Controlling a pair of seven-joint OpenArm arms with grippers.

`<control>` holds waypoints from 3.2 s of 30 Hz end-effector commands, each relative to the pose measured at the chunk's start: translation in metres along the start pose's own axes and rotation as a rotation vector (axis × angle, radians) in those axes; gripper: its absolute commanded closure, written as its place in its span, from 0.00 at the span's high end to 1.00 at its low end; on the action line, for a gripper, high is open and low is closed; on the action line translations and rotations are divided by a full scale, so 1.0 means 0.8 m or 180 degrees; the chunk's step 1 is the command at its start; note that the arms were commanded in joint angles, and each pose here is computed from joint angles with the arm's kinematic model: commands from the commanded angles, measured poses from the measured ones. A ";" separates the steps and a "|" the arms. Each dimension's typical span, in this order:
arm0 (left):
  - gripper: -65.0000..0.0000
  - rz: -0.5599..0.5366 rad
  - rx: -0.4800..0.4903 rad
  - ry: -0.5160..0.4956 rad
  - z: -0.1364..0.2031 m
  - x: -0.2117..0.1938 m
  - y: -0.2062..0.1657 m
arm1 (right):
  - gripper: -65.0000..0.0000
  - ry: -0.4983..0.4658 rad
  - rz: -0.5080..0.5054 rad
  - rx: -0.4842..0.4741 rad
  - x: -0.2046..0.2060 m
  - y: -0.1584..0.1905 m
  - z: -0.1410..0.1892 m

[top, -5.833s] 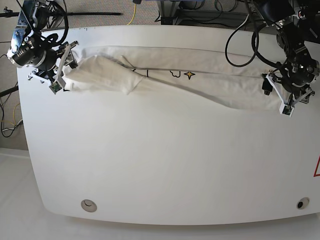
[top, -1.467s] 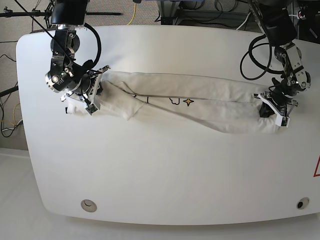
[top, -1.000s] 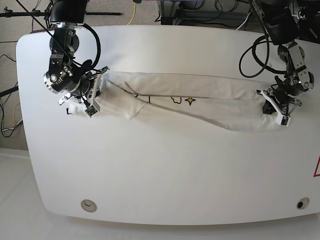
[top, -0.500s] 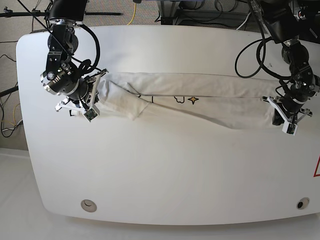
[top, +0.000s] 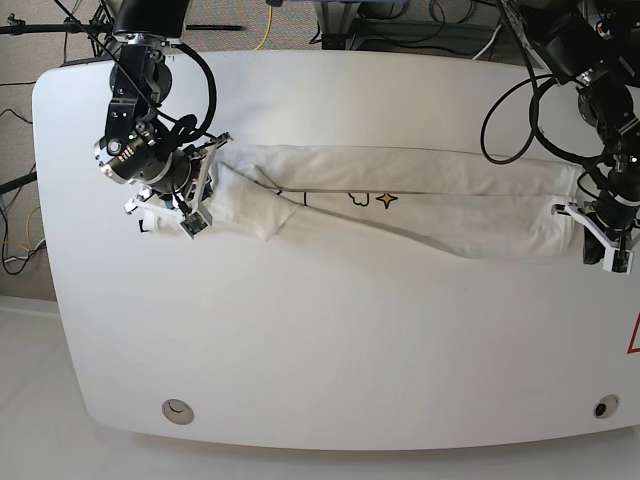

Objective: Fold the T-shirt properly
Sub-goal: 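Open the left gripper and lift it away from the strip end, then lower the left gripper onto the strip end and close on it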

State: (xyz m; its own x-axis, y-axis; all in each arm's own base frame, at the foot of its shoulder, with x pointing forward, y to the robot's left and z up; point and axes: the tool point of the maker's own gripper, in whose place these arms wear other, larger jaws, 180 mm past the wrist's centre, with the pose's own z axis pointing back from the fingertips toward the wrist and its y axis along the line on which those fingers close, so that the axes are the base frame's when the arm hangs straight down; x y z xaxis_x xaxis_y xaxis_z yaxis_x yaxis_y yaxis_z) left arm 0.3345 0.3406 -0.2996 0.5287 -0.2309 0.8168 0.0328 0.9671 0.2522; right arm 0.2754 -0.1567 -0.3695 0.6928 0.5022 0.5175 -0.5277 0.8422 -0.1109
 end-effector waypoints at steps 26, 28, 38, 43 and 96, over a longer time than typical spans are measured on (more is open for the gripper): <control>0.49 0.0565 0.0310 0.0379 0.011 -0.088 0.076 | 0.58 -0.0019 -0.0340 0.0121 -0.002 -0.005 -0.033; 0.49 0.0584 0.0293 0.0403 0.010 -0.092 0.075 | 0.60 -0.0015 -0.0341 0.0123 -0.003 -0.004 -0.033; 0.70 0.0719 0.0203 0.0522 0.001 -0.114 0.063 | 0.53 -0.0010 -0.0342 0.0125 -0.004 -0.004 -0.033; 0.72 0.0721 0.0202 0.0505 0.000 -0.111 0.063 | 0.53 -0.0010 -0.0342 0.0125 -0.004 -0.004 -0.033; 0.72 0.1369 -0.0307 0.0761 -0.052 -0.145 -0.030 | 0.53 0.0105 -0.0369 0.0204 -0.019 0.001 -0.043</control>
State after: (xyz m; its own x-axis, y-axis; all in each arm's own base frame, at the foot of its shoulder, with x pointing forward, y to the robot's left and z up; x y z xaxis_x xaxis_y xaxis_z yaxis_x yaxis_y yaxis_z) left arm 0.3142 0.3477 -0.4152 0.6516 0.2212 0.7256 -0.1586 0.9751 -0.1548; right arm 0.2726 -0.1561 -0.4157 0.7867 0.4058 0.4653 -0.4678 0.8836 0.0204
